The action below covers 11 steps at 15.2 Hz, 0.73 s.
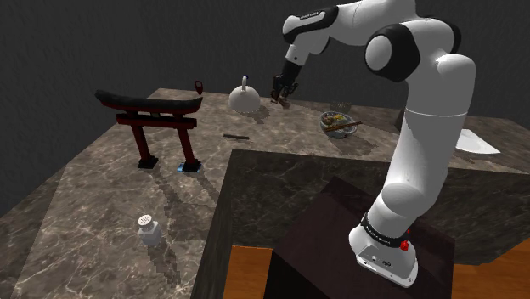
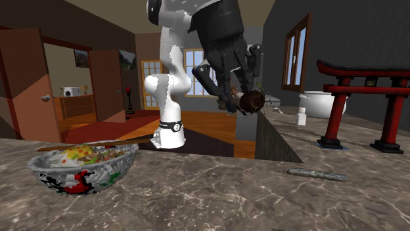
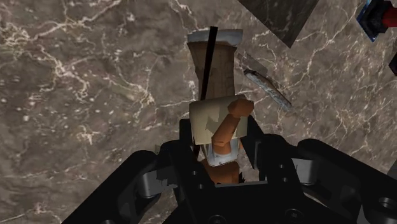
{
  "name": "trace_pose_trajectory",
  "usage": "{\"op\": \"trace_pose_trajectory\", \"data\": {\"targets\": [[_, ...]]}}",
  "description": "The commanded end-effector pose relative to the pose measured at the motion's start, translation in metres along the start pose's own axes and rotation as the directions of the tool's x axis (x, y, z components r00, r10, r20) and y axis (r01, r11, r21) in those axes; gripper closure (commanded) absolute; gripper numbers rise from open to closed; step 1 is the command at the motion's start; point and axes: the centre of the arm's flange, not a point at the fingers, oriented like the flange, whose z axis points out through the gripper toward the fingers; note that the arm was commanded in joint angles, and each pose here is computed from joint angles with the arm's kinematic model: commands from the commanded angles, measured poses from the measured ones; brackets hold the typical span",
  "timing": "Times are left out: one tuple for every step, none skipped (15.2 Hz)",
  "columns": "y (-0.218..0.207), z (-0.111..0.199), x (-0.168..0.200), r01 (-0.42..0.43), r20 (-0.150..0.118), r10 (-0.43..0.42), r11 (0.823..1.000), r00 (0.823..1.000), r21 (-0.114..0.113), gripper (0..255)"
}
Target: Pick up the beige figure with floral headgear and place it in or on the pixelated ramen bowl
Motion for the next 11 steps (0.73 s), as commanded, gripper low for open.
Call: {"op": "trace_pose_trajectory", "data": {"targets": [[0.009,-0.009,-0.007,0.0,0.0,0.0,1.0,1.0,0.0,255],[0.02,-0.013,-0.014,0.0,0.0,0.0,1.0,1.0,0.0,255],[0.031,-0.017,-0.02,0.0,0.0,0.0,1.0,1.0,0.0,255],[0.041,-0.022,-0.026,0.0,0.0,0.0,1.0,1.0,0.0,255],[0.052,-0.026,-0.033,0.0,0.0,0.0,1.0,1.0,0.0,255],[0.063,-0.03,-0.039,0.0,0.0,0.0,1.0,1.0,0.0,255],[0.074,-0.034,-0.045,0.0,0.0,0.0,1.0,1.0,0.0,255],[0.084,-0.039,-0.052,0.0,0.0,0.0,1.0,1.0,0.0,255],[0.095,-0.043,-0.058,0.0,0.0,0.0,1.0,1.0,0.0,255],[0.106,-0.047,-0.065,0.0,0.0,0.0,1.0,1.0,0.0,255],[0.117,-0.051,-0.071,0.0,0.0,0.0,1.0,1.0,0.0,255]]}}
